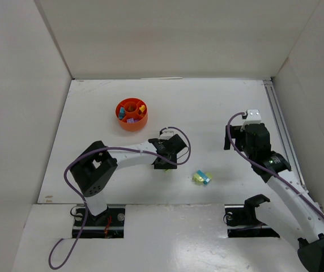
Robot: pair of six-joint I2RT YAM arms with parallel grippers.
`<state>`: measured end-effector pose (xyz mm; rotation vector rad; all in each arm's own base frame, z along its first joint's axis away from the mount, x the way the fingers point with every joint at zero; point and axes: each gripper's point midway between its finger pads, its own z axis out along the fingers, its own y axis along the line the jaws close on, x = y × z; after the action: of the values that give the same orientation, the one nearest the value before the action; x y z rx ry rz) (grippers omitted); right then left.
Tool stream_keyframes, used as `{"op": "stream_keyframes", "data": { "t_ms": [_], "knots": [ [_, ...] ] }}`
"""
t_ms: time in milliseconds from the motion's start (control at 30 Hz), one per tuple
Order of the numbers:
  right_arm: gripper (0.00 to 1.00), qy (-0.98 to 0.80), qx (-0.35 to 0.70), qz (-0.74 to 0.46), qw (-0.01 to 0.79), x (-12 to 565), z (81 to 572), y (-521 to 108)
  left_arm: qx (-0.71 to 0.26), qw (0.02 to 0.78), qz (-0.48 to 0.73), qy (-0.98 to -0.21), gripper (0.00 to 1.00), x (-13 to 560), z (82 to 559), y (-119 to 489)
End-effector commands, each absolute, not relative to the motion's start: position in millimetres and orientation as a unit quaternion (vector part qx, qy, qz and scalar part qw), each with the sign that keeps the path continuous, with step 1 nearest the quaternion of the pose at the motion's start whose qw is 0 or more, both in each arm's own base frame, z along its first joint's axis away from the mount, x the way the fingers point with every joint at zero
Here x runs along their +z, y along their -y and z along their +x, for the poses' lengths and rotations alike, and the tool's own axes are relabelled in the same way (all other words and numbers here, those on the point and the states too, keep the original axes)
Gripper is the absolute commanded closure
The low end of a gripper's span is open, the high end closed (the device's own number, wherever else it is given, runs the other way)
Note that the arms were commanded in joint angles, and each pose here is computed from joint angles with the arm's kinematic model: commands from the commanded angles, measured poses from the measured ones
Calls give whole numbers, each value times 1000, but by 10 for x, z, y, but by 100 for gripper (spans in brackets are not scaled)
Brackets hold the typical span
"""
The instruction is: Sort the legos into containers by color
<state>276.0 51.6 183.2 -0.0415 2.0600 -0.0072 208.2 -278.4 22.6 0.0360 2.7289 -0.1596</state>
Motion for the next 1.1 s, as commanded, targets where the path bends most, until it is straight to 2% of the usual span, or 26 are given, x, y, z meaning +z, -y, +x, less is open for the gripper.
{"op": "stream_keyframes", "data": {
  "t_ms": [0, 167, 267, 467, 567, 600, 667, 700, 733, 1067],
  "knots": [
    [0, -854, -13, -7, 520, 1863, 2742, -450, -58, 211, 12, -976, 71, 296, 2129, 2841],
    [0, -851, -11, -6, 525, 1859, 2699, -435, -65, 267, 3, -961, 72, 764, 2360, 2847],
    [0, -841, -12, -12, 541, 1929, 2700, -426, -83, 313, -12, -946, 76, 1207, 2755, 2775],
    [0, -832, -20, -27, 554, 1980, 2729, -417, -102, 409, -38, -906, 75, 2140, 3711, 2434],
    [0, -828, -38, -18, 559, 2030, 2743, -332, -89, 418, -42, -903, 74, 2248, 4110, 2185],
    [0, -828, -42, -15, 559, 2032, 2743, -315, -96, 437, -43, -893, 74, 2450, 4264, 2168],
    [0, -829, -52, -10, 557, 2035, 2786, -293, -71, 423, -41, -903, 74, 2336, 4480, 2022],
    [0, -829, -55, -6, 557, 2030, 2808, -270, -71, 439, -53, -894, 74, 2520, 4612, 1984],
    [0, -828, -60, -5, 557, 2058, 2830, -246, -59, 424, -56, -902, 74, 2377, 4706, 1953],
    [0, -843, -84, -4, 531, 1925, 3061, -115, -15, 394, -85, -915, 70, 2094, 5119, 1351]
  ]
}}
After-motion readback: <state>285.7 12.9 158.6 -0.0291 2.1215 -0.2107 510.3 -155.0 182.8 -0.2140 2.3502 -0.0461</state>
